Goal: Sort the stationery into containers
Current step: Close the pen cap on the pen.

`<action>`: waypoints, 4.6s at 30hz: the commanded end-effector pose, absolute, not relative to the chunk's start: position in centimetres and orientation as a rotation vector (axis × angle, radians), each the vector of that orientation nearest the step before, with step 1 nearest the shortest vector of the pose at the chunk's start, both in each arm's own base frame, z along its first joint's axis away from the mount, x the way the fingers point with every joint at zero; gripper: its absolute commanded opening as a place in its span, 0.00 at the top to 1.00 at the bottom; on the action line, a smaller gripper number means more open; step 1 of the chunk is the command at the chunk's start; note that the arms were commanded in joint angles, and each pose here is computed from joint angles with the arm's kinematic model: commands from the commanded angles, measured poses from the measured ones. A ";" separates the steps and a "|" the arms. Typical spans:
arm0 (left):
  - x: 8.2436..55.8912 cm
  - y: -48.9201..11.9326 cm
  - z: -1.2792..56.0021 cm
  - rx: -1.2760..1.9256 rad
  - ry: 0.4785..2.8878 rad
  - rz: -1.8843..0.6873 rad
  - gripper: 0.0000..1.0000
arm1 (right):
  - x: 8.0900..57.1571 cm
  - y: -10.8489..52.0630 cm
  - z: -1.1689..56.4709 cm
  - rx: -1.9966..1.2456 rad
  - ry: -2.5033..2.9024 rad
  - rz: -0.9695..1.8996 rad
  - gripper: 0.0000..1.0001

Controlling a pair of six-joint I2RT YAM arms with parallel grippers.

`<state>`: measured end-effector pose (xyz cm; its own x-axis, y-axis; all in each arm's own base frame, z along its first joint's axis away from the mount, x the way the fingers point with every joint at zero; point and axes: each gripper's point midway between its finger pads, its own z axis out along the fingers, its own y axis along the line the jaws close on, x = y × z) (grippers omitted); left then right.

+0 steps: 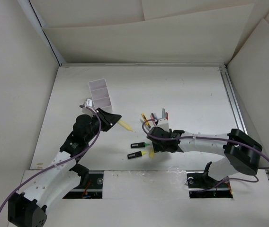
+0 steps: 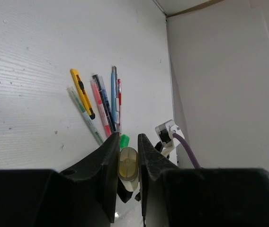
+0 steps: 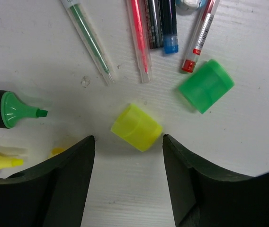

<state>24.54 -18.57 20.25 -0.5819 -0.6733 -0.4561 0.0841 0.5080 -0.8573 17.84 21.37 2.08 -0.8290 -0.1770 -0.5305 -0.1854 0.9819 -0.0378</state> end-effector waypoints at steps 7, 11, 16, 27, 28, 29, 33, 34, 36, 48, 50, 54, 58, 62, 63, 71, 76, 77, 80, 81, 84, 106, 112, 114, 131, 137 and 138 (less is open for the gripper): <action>24.8 -18.1 21.9 -0.465 1.863 -1.138 1.00 | 20.2 22.7 3.2 -0.268 2.495 0.108 0.35; 24.8 -18.1 21.9 -0.465 1.863 -1.138 1.00 | 20.0 23.4 3.5 -0.289 2.494 0.189 0.35; 24.9 -18.2 21.6 -0.468 1.872 -1.134 1.00 | 18.5 24.8 2.9 -0.366 2.536 0.324 0.36; 24.9 -18.2 21.6 -0.468 1.872 -1.134 1.00 | 18.5 23.5 7.3 -0.312 2.465 0.348 0.35; 24.9 -18.2 21.6 -0.468 1.872 -1.134 1.00 | 18.4 23.4 8.2 -0.304 2.445 0.371 0.35; 24.9 -18.2 21.6 -0.468 1.872 -1.134 1.00 | 18.3 23.4 8.6 -0.291 2.442 0.382 0.35; 25.0 -18.0 21.6 -0.465 1.869 -1.120 1.00 | 15.9 24.8 8.3 -0.371 2.481 0.507 0.36; 25.0 -18.0 21.6 -0.465 1.869 -1.120 1.00 | 15.4 24.9 7.9 -0.376 2.484 0.516 0.38; 25.0 -17.9 21.3 -0.474 1.874 -1.108 1.00 | 14.5 25.7 6.8 -0.390 2.513 0.518 0.43; 25.0 -17.7 21.4 -0.481 1.870 -1.100 1.00 | 12.6 28.1 3.8 -0.415 2.550 0.415 0.40; 24.9 -17.7 20.9 -0.484 1.879 -1.096 1.00 | 12.8 28.1 3.1 -0.402 2.559 0.391 0.40; 24.9 -17.7 20.9 -0.484 1.879 -1.096 1.00 | 13.4 28.2 3.2 -0.352 2.528 0.344 0.40; 24.9 -17.7 20.9 -0.484 1.879 -1.096 1.00 | 13.6 27.2 2.9 -0.334 2.512 0.253 0.43; 24.9 -17.7 20.9 -0.484 1.879 -1.096 1.00 | 13.6 25.6 2.2 -0.310 2.520 0.175 0.48; 24.9 -17.7 20.9 -0.484 1.879 -1.096 1.00 | 13.5 25.4 2.2 -0.298 2.522 0.180 0.52; 24.9 -17.6 21.2 -0.481 1.870 -1.100 1.00 | 13.5 25.4 2.0 -0.292 2.515 0.197 0.63; 24.8 -17.6 20.9 -0.484 1.881 -1.095 1.00 | 13.2 25.4 1.8 -0.304 2.514 0.201 0.71; 24.8 -17.6 20.9 -0.484 1.881 -1.095 1.00 | 13.1 25.1 1.5 -0.307 2.518 0.191 0.72; 24.5 -17.8 20.9 -0.471 1.889 -1.112 1.00 | 13.0 25.3 2.7 -0.330 2.483 0.205 0.80; 24.6 -17.9 20.6 -0.474 1.900 -1.107 1.00 | 13.0 25.3 3.5 -0.345 2.468 0.224 0.81; 24.3 -18.5 21.4 -0.452 1.905 -1.151 1.00 | 13.1 26.2 7.7 -0.399 2.375 0.320 0.81; 22.1 -22.3 23.6 -0.298 1.989 -1.414 1.00 | 13.0 31.8 19.7 -0.788 1.968 0.632 0.81; 21.7 -22.6 23.9 -0.275 1.981 -1.450 1.00 | 12.7 33.1 20.7 -0.810 1.940 0.678 0.81; 21.7 -22.6 23.9 -0.275 1.981 -1.449 1.00 | 12.8 33.2 20.4 -0.815 1.946 0.671 0.81; 21.5 -22.8 23.1 -0.261 1.993 -1.464 1.00 | 13.3 33.7 20.8 -0.809 1.939 0.645 0.81; 21.4 -22.7 22.6 -0.261 2.013 -1.450 1.00 | 13.5 33.6 21.0 -0.811 1.934 0.632 0.81; 21.6 -22.7 22.5 -0.270 2.010 -1.442 1.00 | 13.4 33.5 21.3 -0.805 1.928 0.639 0.81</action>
